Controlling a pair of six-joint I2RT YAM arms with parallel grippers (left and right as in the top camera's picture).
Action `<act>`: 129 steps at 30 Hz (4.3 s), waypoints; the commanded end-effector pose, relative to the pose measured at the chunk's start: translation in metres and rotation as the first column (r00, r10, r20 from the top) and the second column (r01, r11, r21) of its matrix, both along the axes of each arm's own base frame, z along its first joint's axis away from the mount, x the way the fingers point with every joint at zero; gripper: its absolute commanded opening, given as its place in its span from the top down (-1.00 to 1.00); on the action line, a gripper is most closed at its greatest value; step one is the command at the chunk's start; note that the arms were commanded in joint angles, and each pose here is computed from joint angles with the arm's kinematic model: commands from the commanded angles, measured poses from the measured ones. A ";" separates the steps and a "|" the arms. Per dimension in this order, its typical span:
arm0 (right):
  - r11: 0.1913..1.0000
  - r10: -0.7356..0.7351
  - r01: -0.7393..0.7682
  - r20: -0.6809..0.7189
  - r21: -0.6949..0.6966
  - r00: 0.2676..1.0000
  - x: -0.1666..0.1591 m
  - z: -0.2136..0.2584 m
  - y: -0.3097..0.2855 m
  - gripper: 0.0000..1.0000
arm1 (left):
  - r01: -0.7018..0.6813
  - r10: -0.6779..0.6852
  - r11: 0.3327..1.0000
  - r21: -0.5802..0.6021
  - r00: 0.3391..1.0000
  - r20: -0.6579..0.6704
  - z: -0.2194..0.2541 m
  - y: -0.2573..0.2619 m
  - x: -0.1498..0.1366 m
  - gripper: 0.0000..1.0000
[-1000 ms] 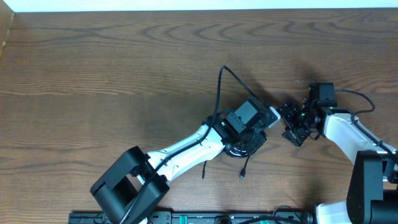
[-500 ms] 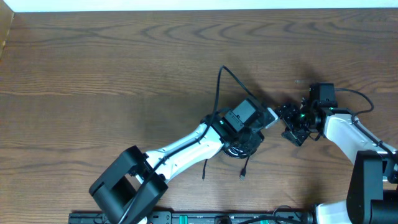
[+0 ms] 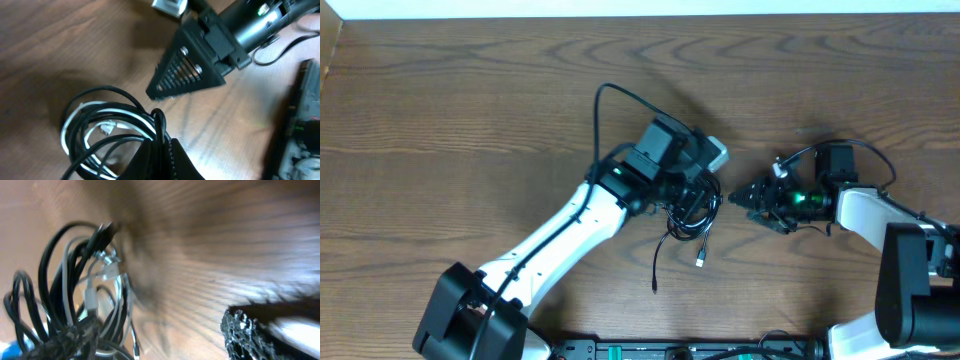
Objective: Untangle cables
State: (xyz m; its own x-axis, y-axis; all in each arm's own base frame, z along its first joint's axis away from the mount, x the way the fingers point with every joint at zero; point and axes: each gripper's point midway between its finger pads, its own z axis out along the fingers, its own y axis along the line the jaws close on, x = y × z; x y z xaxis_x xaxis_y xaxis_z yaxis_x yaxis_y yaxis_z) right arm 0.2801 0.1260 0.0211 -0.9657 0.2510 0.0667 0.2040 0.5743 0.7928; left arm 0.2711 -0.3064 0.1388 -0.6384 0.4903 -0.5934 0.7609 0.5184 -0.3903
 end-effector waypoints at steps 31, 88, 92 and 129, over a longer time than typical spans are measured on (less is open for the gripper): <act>0.690 0.275 -0.645 0.704 0.329 0.654 -0.051 0.091 0.086 0.31 | 0.063 -0.230 0.789 -0.611 0.952 -0.199 0.103 0.061 0.007 0.85; 0.684 0.244 -0.694 0.827 0.223 0.507 -0.023 0.113 0.088 0.46 | 0.059 -0.211 0.778 -0.625 0.962 -0.172 0.107 0.071 0.016 0.85; 0.682 0.243 -0.698 0.833 0.218 0.498 -0.018 0.119 0.090 0.45 | 0.046 -0.195 0.779 -0.625 0.965 -0.173 0.107 0.075 0.019 0.85; 0.673 0.256 -0.715 0.847 0.189 0.466 -0.017 0.127 0.103 0.46 | 0.014 -0.206 0.776 -0.631 0.951 -0.232 0.107 0.075 0.014 0.85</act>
